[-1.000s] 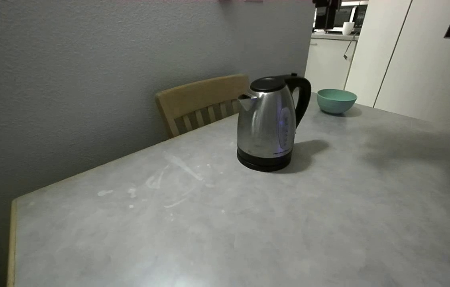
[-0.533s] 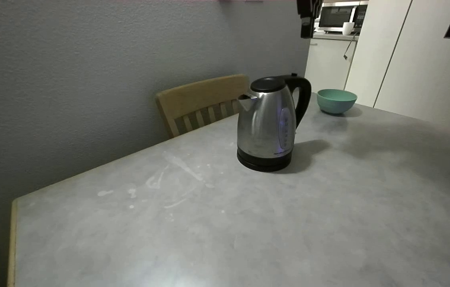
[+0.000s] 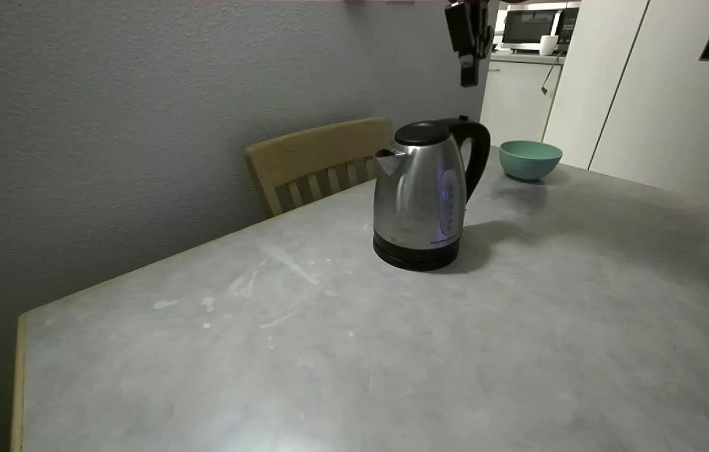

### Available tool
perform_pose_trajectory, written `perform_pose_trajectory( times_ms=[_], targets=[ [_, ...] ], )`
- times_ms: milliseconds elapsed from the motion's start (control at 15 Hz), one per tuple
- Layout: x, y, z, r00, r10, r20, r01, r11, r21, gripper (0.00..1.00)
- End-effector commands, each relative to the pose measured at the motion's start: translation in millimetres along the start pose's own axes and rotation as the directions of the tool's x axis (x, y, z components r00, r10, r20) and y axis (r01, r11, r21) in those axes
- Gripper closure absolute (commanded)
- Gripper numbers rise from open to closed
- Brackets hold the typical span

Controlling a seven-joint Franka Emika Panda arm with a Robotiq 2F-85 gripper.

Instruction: Press the button on the kettle

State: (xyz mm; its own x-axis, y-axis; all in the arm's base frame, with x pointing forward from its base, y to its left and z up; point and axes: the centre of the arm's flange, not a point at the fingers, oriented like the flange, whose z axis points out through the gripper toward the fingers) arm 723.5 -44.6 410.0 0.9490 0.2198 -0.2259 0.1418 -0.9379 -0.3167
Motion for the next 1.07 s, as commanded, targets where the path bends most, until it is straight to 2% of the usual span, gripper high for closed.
perform_pose_trajectory(
  times_ms=[0, 333, 533, 1000],
  targets=[
    [26, 7, -15, 0.996, 0.089, 0.009, -0.09, 0.995, 0.031, 1.0],
    [32, 22, -16, 0.976, 0.219, 0.015, -0.219, 0.976, -0.021, 1.0],
    [36, 34, -11, 0.962, 0.271, 0.032, -0.271, 0.962, -0.025, 1.0],
    [49, 41, 15, 0.948, 0.295, 0.117, -0.292, 0.955, -0.043, 1.0]
  ],
)
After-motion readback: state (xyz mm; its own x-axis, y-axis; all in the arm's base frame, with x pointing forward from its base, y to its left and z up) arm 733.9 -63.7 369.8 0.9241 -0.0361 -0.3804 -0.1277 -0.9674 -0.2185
